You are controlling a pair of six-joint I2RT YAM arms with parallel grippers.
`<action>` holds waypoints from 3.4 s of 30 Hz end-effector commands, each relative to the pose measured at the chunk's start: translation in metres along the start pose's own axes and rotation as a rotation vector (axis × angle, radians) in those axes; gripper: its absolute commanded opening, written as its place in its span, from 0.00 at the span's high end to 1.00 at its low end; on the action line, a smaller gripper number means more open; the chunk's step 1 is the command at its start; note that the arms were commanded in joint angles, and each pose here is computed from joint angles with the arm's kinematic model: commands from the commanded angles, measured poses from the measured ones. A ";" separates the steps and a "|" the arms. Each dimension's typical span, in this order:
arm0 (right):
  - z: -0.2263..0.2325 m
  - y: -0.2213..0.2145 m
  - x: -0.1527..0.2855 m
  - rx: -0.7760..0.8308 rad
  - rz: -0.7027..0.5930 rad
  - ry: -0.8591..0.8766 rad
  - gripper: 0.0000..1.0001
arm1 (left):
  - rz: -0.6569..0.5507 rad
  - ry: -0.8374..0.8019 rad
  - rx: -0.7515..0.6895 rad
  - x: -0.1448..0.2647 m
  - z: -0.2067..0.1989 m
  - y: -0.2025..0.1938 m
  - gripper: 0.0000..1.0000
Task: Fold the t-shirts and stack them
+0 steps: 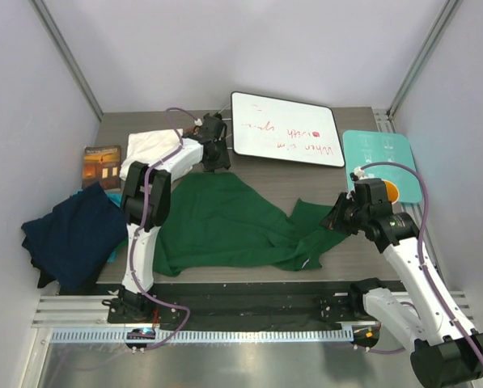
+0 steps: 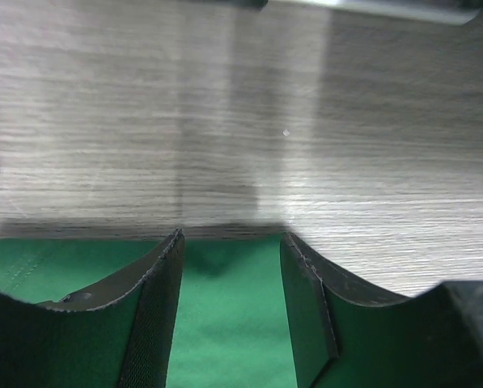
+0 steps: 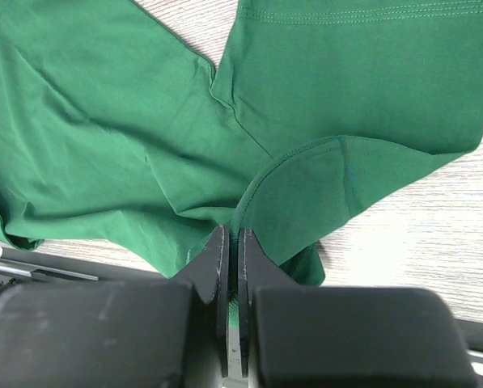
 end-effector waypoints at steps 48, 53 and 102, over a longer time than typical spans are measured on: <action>0.010 0.102 0.063 0.085 -0.399 -0.141 0.99 | -0.455 0.156 0.072 0.227 0.091 0.039 1.00; 0.012 0.113 0.080 0.111 -0.392 -0.187 0.99 | -0.309 0.170 0.042 0.239 0.106 -0.010 1.00; -0.010 0.088 -0.185 -0.047 0.052 -0.198 0.44 | -0.050 0.149 -0.074 0.216 0.138 -0.123 1.00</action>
Point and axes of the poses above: each gripper's point midway between its finger pads, its own x axis back along the fingers, its own z axis along the line the jaws close on, y = z × x, the point moved 1 cm from there along x, back along the fingers, and after that the axes turned 2 degrees about -x, right-handed, at the moved point
